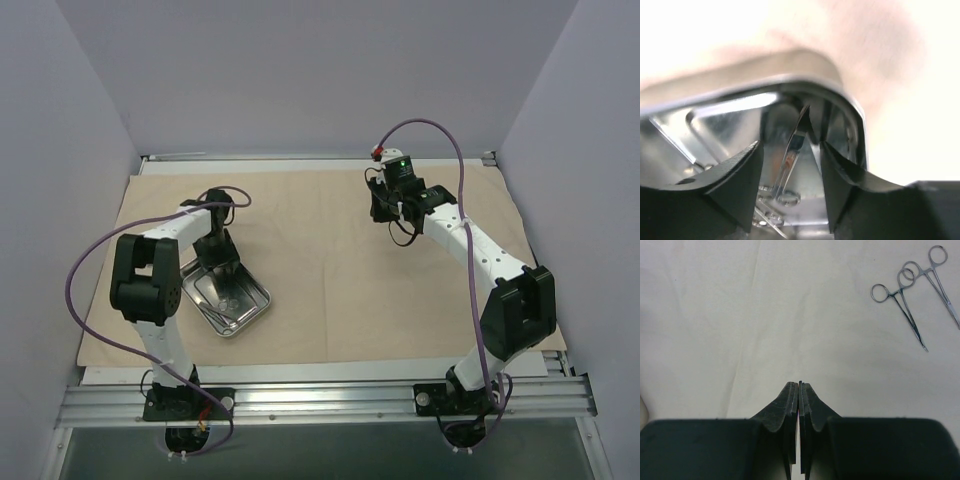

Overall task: Open and lay out the surgical kit
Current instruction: Pick up the medical item from the container.

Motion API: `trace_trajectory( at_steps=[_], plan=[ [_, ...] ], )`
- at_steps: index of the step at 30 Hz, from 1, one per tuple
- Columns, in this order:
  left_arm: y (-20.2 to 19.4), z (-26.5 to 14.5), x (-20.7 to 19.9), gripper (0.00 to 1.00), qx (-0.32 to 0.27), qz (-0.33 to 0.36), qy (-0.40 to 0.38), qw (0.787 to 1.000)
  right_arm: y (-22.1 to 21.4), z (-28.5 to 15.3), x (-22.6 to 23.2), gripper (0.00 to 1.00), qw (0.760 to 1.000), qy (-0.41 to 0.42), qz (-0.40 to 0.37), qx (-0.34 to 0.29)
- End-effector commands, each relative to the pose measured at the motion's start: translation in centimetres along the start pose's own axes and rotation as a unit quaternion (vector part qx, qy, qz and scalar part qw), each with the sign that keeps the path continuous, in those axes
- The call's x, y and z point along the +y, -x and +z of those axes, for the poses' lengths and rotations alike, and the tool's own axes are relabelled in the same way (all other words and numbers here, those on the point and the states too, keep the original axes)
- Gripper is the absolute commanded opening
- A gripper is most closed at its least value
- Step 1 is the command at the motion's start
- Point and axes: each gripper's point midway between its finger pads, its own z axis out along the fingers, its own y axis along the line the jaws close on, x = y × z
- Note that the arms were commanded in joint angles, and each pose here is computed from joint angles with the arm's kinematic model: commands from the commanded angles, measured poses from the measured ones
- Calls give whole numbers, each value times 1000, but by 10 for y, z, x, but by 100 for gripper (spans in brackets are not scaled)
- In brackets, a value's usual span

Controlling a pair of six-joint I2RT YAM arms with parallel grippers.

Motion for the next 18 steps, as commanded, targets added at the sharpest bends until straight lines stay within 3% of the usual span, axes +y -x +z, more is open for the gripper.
trace_trajectory(
  at_steps=[1, 8, 9, 15, 18],
  plan=[
    [12, 7, -11, 55, -2, 4, -14, 1000, 18, -11, 2, 0, 1000, 6, 2, -29],
    [10, 25, -3, 38, 17, 0, 3, 1000, 20, -14, 0, 0, 999, 1, 1, -33],
    [8, 28, 0, 29, 21, 0, 6, 1000, 19, -13, -1, 0, 999, 0, 1, -33],
    [18, 28, 8, 3, 9, -8, -2, 1000, 17, -11, 1, 0, 1000, 6, -5, -27],
    [28, 12, 10, 2, -9, -4, -8, 1000, 14, -5, 7, 0, 1000, 20, -12, -20]
  ],
)
